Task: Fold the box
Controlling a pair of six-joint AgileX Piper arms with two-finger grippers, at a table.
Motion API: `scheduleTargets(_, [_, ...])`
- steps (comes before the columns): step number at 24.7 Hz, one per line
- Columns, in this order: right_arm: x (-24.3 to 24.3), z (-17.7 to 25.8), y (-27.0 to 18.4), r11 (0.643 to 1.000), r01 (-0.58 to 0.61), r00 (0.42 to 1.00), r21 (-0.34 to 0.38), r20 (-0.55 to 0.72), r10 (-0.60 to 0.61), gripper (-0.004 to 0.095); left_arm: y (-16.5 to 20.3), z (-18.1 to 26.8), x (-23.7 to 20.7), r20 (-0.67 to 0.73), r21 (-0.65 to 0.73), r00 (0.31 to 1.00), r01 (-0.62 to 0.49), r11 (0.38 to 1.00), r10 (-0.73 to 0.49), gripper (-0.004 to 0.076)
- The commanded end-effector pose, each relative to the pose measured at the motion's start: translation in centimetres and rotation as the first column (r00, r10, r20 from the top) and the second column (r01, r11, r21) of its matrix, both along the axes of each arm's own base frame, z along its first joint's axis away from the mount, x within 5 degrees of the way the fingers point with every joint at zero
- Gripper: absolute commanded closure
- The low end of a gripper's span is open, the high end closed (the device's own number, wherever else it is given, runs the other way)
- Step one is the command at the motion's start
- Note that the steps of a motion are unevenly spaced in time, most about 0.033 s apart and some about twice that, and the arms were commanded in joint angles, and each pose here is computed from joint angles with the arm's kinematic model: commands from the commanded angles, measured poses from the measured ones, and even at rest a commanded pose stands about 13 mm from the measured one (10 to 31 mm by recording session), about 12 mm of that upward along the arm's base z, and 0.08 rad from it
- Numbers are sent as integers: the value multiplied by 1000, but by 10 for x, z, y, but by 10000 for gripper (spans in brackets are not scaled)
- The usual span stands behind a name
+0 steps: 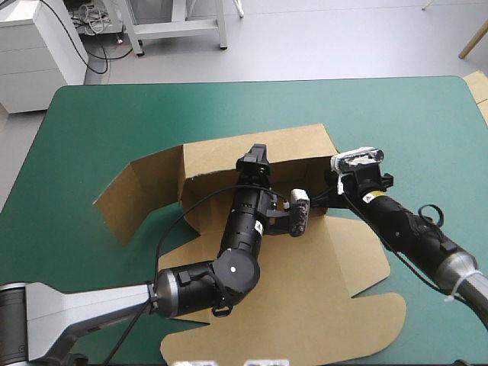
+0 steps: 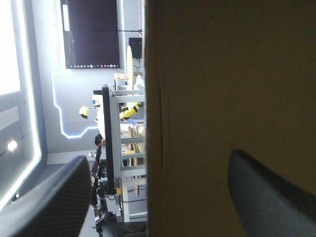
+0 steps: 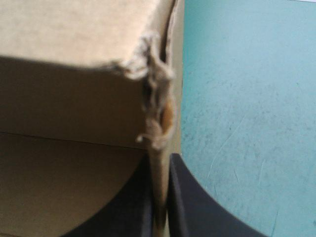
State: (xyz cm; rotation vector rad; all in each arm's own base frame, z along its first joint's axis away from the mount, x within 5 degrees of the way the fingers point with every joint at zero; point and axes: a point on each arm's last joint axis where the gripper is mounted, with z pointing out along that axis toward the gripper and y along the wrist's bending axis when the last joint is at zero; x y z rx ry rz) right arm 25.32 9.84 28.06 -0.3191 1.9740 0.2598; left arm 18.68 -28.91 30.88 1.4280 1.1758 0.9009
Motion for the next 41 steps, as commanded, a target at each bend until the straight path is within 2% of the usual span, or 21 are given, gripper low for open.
scheduleTargets(1, [25,29,-1,996,72,987,45,142,-78,927,2,28,-11,101,-58,995,0,998,6,174])
scheduleTargets(5, [60,32,-9,992,123,982,30,144,-126,928,1,27,-14,83,-75,997,6,997,1,176])
scheduleTargets(7, [67,29,-14,991,133,983,19,123,-135,928,1,27,-14,85,-70,996,9,997,-3,227])
scheduleTargets(8, [68,28,-14,991,135,983,18,120,-137,928,1,26,-14,77,-73,997,5,997,0,362])
scheduleTargets(10, [68,28,-14,991,135,983,18,120,-137,928,-1,22,-14,-1,-75,1000,25,997,-25,715])
scheduleTargets(12, [68,28,-14,991,135,983,16,121,-136,929,-3,19,-8,-167,-14,983,70,997,-71,708])
scheduleTargets(14, [68,27,-14,991,134,984,14,121,-134,929,2,24,6,-384,-43,920,70,997,-81,708])
scheduleTargets(15, [68,27,-14,991,134,984,14,121,-134,929,8,33,14,-496,-85,864,49,995,-85,708])
scheduleTargets(17, [68,27,-14,991,134,984,14,121,-134,928,32,56,40,-663,-194,747,-97,976,-58,708])
scheduleTargets(18, [68,27,-14,991,134,984,14,121,-134,928,39,66,48,-701,-252,710,-149,956,-74,709])
scheduleTargets(21, [68,27,-14,991,134,984,14,121,-134,929,77,89,80,-769,-389,633,-349,853,-91,709])
scheduleTargets(22, [68,27,-14,991,134,984,14,121,-134,929,92,96,91,-780,-437,616,-410,800,-110,709])
scheduleTargets(26, [68,27,-14,991,134,984,14,121,-134,928,155,114,124,-803,-573,554,-618,539,-219,718])
scheduleTargets(29, [68,27,-14,991,134,984,14,121,-134,928,199,119,137,-799,-600,515,-721,347,-311,730])
scheduleTargets(33, [68,27,-14,991,134,984,14,121,-134,929,258,120,141,-799,-570,491,-803,174,-348,732])
scheduleTargets(39, [68,27,-14,992,129,985,13,114,-130,929,336,118,134,-788,-534,517,-844,-45,-335,732])
scheduleTargets(41, [68,27,-14,992,129,985,13,114,-130,929,355,112,130,-795,-510,512,-855,-98,-326,732])
